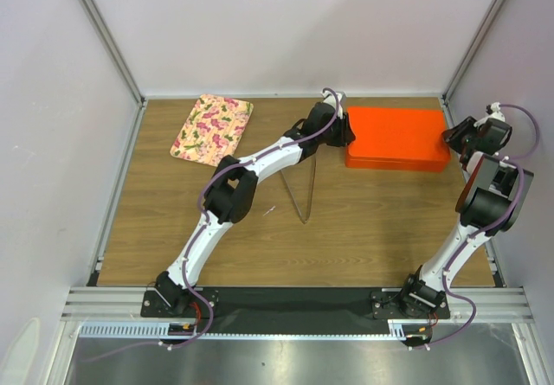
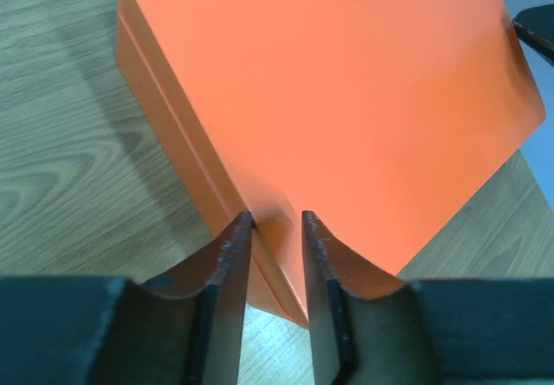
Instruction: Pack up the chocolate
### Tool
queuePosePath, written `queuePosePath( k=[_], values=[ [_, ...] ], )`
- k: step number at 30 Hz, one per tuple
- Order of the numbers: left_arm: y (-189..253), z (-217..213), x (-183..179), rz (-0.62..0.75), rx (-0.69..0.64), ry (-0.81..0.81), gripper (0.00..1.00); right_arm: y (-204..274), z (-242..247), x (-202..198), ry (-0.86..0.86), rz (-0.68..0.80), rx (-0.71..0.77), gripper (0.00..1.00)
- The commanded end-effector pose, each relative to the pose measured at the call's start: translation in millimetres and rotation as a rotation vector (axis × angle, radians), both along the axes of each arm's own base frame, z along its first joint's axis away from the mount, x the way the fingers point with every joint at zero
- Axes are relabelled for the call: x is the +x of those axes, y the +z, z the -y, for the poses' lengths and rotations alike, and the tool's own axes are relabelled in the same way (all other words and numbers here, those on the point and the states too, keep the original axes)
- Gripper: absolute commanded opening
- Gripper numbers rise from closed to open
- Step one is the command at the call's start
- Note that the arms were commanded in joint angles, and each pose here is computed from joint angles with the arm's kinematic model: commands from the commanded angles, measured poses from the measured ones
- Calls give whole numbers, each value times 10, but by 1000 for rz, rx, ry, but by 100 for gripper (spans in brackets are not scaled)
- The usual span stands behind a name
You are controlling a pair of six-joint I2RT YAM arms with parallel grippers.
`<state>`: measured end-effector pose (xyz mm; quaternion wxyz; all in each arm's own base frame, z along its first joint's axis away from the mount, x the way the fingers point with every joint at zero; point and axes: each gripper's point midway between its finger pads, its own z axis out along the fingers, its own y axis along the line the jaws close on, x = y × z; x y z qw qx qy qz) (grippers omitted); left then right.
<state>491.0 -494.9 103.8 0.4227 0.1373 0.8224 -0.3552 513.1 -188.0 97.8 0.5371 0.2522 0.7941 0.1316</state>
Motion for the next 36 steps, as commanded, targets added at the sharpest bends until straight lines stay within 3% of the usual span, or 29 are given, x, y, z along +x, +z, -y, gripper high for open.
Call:
queuePosePath(
  k=[1, 11, 26, 36],
  values=[
    [542, 156, -40, 74, -91, -26, 38, 83, -345, 152, 121, 32, 38, 35],
    [858, 88, 6, 129, -104, -5, 64, 133, -323, 190, 119, 26, 40, 45],
    [1158, 125, -16, 202, -128, -44, 68, 171, -102, 168, 20, -21, 26, 60],
    [1169, 234, -107, 215, -161, -122, 66, 396, 76, 38, -115, -38, -46, 58]
  ],
)
